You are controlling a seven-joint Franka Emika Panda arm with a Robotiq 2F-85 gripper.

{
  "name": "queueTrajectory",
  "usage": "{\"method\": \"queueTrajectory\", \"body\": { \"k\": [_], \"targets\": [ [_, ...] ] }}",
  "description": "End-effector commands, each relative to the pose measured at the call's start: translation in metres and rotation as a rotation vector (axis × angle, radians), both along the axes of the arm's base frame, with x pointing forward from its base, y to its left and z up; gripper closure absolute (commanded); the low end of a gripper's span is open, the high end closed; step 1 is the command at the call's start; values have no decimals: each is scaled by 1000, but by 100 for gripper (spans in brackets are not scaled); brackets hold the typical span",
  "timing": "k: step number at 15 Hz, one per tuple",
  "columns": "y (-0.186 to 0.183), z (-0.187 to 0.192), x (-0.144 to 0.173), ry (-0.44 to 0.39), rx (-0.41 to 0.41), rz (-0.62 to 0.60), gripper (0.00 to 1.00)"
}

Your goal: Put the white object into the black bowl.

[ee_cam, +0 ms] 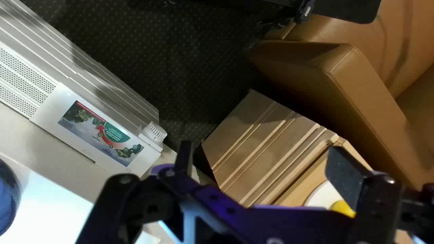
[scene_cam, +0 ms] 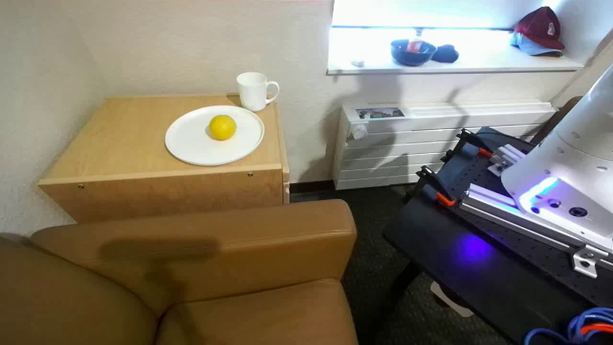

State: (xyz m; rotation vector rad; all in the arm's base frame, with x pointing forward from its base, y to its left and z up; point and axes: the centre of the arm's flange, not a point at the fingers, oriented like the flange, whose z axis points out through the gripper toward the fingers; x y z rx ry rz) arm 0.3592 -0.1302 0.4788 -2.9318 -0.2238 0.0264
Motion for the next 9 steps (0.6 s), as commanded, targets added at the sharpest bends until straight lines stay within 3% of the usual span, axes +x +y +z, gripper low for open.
{"method": "queueTrajectory", "body": {
  "k": [1, 2, 4, 9],
  "targets": [
    [0, 0, 0, 0, 0, 0, 0],
    [8, -20, 25, -4, -71, -122, 0],
    [8, -48, 72, -13, -74, -236, 0],
    [-31, -121, 137, -10, -117, -529, 0]
  ]
}}
